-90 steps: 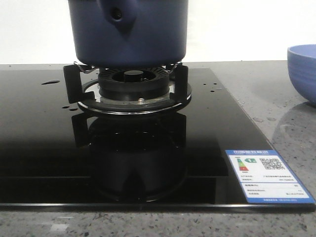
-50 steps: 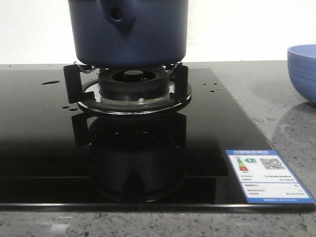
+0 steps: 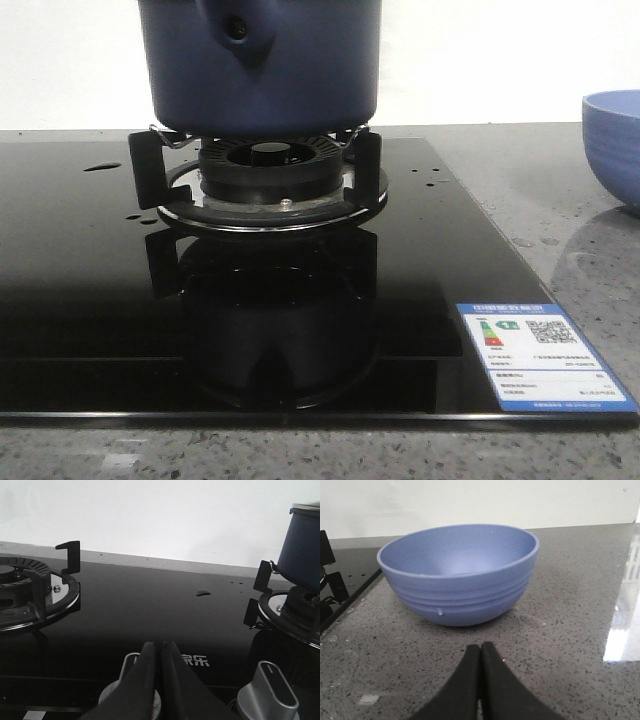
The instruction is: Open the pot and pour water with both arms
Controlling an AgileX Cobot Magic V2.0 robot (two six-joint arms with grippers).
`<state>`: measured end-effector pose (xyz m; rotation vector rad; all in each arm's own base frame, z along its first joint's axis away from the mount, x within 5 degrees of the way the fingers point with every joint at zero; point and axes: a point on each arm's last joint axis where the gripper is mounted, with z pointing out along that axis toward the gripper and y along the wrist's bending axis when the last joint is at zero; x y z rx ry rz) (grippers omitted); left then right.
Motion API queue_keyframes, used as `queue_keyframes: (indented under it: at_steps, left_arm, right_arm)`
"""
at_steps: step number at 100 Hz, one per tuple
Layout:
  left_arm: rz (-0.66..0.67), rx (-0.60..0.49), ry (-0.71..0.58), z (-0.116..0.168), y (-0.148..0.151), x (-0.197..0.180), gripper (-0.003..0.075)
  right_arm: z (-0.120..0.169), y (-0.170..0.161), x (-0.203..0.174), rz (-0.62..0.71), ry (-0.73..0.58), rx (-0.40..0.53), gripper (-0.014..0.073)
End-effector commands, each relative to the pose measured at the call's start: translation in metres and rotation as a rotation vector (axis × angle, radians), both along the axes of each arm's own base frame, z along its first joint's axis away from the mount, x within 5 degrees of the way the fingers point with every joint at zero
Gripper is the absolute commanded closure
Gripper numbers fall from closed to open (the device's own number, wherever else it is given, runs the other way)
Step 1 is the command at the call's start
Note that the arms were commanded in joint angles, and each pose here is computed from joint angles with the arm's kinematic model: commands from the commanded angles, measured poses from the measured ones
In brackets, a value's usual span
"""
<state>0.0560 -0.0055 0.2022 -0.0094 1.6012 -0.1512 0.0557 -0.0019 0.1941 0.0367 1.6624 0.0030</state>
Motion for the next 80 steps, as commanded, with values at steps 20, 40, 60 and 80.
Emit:
queue_keyframes:
  at_steps: [20,40,60,80]
  left_arm:
    - [0.006,-0.026,-0.072,-0.002,0.001,-0.001,0.0739]
    - [0.002,-0.195,-0.083,0.000,0.001,-0.001,0.0739]
    - [-0.002,-0.344,-0.072,0.000,0.001,-0.001,0.0739]
    - [0.008,-0.622,-0.110,0.008,0.004,-0.002,0.0739]
  right_arm:
    - [-0.001,0.001,0.000,0.004,-0.068,0.007,0.0646]
    - [0.005,0.002,0.000,0.014,-0.135,0.200,0.0646]
    - [0.008,0.002,0.000,0.014,-0.162,0.407,0.0646]
    - [0.012,0.002,-0.001,0.018,-0.169,0.563,0.0646]
